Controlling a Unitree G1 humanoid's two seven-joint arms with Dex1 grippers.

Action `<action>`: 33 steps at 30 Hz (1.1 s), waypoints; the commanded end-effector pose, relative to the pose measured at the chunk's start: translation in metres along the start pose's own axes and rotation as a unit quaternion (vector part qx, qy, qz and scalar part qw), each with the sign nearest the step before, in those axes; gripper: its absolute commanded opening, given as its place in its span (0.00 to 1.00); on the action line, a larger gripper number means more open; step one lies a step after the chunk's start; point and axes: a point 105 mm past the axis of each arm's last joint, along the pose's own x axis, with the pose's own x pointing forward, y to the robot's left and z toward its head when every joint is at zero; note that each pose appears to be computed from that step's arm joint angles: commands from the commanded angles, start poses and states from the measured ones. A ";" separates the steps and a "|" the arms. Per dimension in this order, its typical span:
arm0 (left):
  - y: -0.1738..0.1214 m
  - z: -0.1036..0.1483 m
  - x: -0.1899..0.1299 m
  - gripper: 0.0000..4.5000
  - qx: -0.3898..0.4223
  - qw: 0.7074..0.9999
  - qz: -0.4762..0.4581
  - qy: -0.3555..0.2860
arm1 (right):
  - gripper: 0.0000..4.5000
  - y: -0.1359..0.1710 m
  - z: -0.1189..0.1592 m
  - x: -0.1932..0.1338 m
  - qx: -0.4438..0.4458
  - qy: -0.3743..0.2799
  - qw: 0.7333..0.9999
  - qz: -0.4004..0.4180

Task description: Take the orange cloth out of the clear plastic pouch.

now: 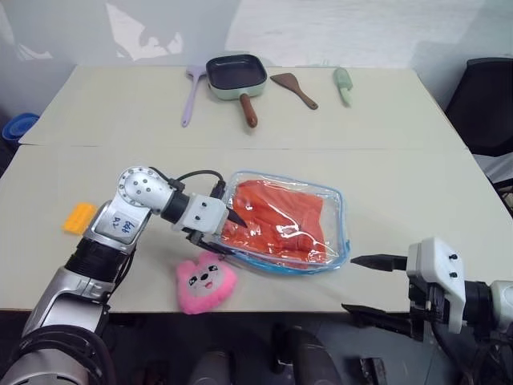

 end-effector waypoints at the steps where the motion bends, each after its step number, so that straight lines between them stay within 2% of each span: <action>1: 0.000 -0.001 -0.001 0.69 0.011 1.000 0.000 0.008 | 0.87 0.002 0.004 0.000 -0.026 -0.001 1.000 0.000; 16: -0.012 -0.006 0.000 0.69 0.011 1.000 -0.007 0.014 | 0.87 -0.005 0.002 0.007 -0.031 -0.003 1.000 -0.003; 19: -0.011 -0.010 0.001 0.55 0.024 0.999 0.003 0.028 | 0.89 -0.005 0.002 0.008 -0.031 -0.005 0.999 -0.001; 27: -0.010 -0.009 0.001 0.00 0.012 1.000 0.012 0.013 | 0.89 -0.004 0.001 0.010 -0.031 -0.005 1.000 0.003; 30: -0.009 -0.006 0.001 0.00 -0.017 1.000 0.018 -0.007 | 0.89 -0.004 0.001 0.010 -0.030 -0.007 1.000 0.001; 33: 0.011 0.014 0.002 0.00 -0.092 0.988 0.084 -0.089 | 0.89 -0.004 0.003 0.014 -0.039 -0.010 0.999 -0.001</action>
